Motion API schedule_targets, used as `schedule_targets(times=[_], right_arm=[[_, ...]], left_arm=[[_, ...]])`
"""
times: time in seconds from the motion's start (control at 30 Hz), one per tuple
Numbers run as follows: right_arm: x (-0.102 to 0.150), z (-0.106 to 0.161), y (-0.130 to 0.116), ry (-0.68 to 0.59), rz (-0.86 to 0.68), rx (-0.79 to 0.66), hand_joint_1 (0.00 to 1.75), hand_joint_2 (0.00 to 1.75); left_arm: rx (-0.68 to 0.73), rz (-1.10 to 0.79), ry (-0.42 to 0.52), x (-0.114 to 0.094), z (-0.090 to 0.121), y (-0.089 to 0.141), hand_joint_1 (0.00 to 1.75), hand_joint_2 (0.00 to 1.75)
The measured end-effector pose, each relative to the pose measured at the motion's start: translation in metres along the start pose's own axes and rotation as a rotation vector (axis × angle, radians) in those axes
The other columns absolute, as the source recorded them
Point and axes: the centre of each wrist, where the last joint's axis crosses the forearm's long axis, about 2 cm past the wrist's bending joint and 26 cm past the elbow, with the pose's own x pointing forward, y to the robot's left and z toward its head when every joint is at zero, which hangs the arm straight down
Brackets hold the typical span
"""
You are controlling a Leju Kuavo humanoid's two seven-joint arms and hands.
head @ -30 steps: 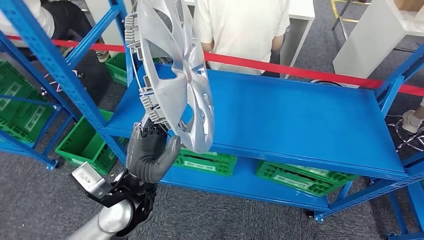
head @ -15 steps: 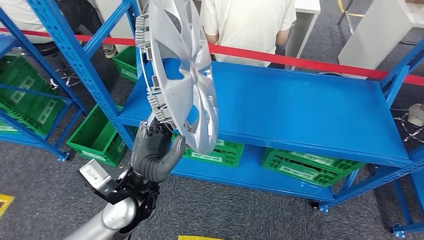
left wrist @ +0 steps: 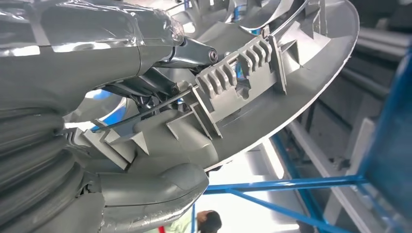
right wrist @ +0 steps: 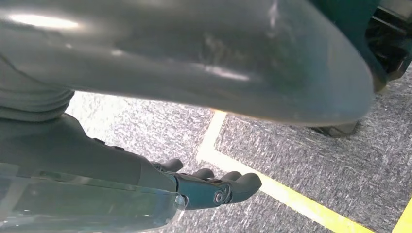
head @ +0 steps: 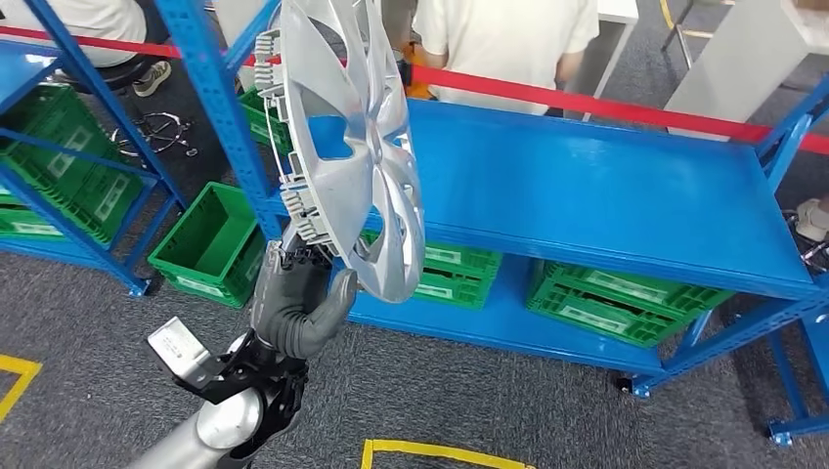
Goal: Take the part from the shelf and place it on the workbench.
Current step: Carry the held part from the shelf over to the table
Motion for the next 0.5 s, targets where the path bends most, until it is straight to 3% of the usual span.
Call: schedule_targets(times=[0.5], right_arm=[[0.012,-0.004,-0.009,-0.016,0.009,-0.014,0.0,0.0]], left_arm=[[0.005,0.005,-0.002,0.0,0.001,-0.001,1.75,1.75]])
